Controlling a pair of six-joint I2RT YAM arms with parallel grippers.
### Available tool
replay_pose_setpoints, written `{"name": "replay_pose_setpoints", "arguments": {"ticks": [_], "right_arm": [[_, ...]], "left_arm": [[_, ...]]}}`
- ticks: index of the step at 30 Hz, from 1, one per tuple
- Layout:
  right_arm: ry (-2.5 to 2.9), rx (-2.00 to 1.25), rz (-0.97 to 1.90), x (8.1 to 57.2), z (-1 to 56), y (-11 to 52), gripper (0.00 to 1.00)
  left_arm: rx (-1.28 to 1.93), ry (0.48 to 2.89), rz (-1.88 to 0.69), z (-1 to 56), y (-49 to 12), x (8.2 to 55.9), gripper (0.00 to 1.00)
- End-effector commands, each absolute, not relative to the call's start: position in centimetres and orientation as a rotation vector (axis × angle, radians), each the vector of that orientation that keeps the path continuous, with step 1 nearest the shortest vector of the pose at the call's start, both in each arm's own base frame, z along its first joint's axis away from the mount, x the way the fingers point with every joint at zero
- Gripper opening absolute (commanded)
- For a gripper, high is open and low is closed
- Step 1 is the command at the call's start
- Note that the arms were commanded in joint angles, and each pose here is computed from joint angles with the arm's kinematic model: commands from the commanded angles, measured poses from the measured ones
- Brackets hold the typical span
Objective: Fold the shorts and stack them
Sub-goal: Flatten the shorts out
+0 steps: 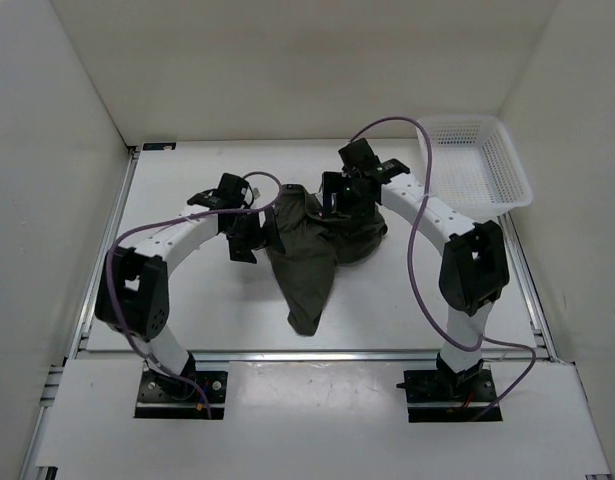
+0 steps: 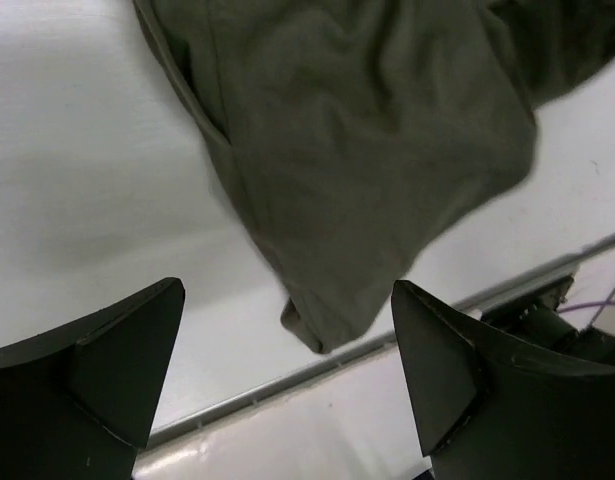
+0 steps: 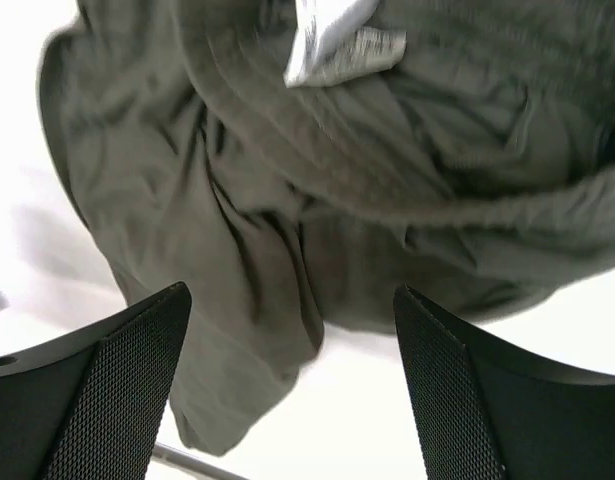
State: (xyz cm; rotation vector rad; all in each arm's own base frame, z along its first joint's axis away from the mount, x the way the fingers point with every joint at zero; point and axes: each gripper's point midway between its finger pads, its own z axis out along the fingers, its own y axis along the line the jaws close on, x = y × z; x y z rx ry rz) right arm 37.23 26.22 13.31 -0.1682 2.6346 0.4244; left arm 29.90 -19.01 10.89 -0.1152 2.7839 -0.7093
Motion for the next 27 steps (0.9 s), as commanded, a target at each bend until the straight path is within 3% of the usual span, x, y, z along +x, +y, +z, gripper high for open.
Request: {"name": "replay_pose_setpoints", "arguments": {"ticks": [1,4,8,13,14,16,20,24,27], "right_arm": [[2.604,-0.102,0.378,38.7,15.4,23.9,0.86],[2.593,-0.024,0.360,38.4,15.7,20.7,0.86],[2.572,0.082,0.335,37.0,16.5,16.4,0.86],[2.508,0.178,0.320,35.4,18.4,11.8,0.87],[2.488,0.212,0.313,35.1,19.1,10.7,0.87],[2.472,0.245,0.315,34.7,19.7,9.6,0.87],[2.389,0.294,0.344,34.5,22.6,7.6,0.87],[2.332,0.326,0.349,34.3,24.3,6.7,0.87],[2.313,0.355,0.347,33.9,24.8,6.5,0.87]], "left_arm": [[-0.218,2.794,-0.656,8.0,-18.9,32.3,0.96],[-0.236,2.779,-0.638,7.9,-18.9,34.6,0.95],[-0.233,2.769,-0.591,7.0,-19.3,37.7,0.86],[-0.200,2.768,-0.603,5.9,-20.1,41.0,0.54],[-0.177,2.754,-0.604,6.8,-20.4,42.0,0.32],[-0.165,2.742,-0.542,8.0,-20.0,43.3,0.13],[-0.056,2.597,-0.519,15.9,-20.4,47.2,0.10],[0.101,2.443,-0.564,23.3,-22.7,47.7,0.10],[0.242,2.338,-0.630,28.7,-26.0,45.3,0.10]]}}
